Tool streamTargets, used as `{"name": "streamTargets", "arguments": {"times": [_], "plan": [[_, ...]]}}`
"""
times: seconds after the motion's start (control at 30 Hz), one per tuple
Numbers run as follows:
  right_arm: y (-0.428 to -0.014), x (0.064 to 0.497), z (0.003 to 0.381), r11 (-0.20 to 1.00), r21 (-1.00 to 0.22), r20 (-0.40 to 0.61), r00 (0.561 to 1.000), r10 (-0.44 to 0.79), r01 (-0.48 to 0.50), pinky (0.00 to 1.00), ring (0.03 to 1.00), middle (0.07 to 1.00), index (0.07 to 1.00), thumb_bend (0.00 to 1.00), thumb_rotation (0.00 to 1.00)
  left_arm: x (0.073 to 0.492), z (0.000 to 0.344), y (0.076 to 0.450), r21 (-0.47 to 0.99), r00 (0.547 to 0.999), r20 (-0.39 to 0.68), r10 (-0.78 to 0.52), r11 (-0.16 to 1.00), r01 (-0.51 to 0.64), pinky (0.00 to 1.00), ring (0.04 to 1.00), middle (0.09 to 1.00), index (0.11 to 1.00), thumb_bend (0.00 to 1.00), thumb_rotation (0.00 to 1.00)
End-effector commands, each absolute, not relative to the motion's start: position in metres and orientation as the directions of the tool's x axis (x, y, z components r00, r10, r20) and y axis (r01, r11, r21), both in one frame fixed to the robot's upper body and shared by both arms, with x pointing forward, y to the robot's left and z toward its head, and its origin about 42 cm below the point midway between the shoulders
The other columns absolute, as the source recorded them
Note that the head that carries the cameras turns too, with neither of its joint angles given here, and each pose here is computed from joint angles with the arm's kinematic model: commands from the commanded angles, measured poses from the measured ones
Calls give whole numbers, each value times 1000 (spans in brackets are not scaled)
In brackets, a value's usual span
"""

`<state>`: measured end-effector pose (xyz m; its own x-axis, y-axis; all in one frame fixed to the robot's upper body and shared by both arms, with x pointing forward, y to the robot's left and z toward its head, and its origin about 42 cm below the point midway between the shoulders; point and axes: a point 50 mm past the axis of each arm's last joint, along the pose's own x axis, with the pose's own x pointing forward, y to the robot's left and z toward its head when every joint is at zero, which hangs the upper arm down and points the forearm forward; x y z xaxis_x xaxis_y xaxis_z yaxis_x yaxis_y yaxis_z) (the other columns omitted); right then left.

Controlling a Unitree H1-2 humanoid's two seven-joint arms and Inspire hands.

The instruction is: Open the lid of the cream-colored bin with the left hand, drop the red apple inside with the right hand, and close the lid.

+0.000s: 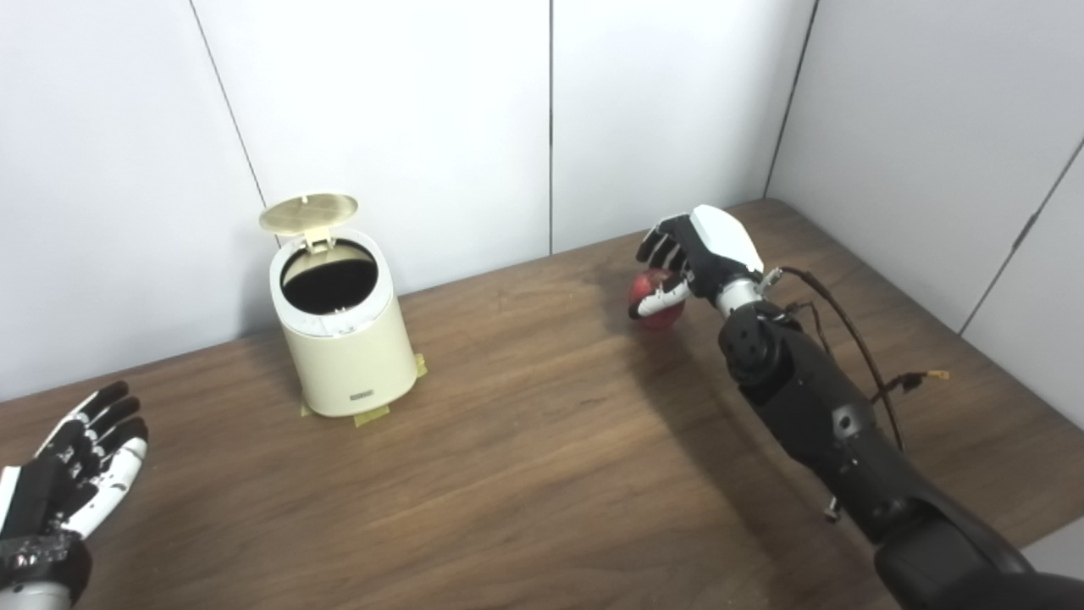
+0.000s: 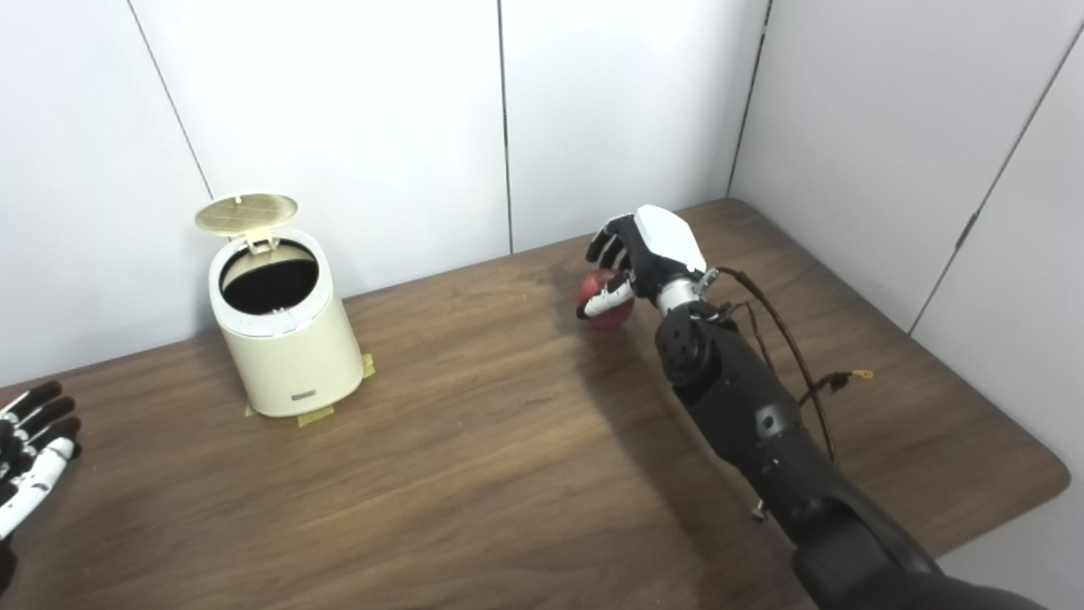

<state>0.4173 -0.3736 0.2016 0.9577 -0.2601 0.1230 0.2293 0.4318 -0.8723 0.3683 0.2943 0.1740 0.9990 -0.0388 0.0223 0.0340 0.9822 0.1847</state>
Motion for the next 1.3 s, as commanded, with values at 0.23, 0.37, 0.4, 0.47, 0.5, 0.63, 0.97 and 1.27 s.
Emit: {"name": "streamTargets", "arguments": {"times": [0.23,0.37,0.4,0.47,0.5,0.63,0.97,1.27], "plan": [[-371,425,235,394,-858,256,939,-229,330,454,415,498,499,519,0,376,194,294,207,989,139,-46,978,16,842,867,867,877,278,280],[-370,424,235,409,-848,258,937,-235,336,443,412,501,501,518,0,375,194,295,204,990,136,-42,979,13,856,877,870,878,292,312],[-370,423,236,411,-847,259,937,-235,337,433,408,499,504,517,0,374,194,295,202,990,135,-42,979,14,859,879,874,880,284,303],[-369,423,238,404,-849,267,937,-225,340,429,406,496,506,518,0,374,194,294,210,991,127,-33,978,5,875,880,871,879,286,299],[-368,423,239,401,-850,271,937,-221,341,422,404,490,508,518,0,374,194,294,213,992,124,-31,977,3,899,885,873,880,290,308],[-363,423,246,398,-848,293,935,-200,351,589,417,471,515,519,0,374,193,291,213,992,125,-33,977,5,907,875,866,883,297,316],[-332,422,275,442,-810,368,921,-127,385,455,406,478,508,519,0,374,189,286,226,994,106,-28,974,3,966,928,912,895,281,323],[-287,419,313,494,-764,471,882,-12,414,446,417,506,493,519,0,372,176,276,216,993,112,-23,976,-2,886,882,861,872,316,323]]}}
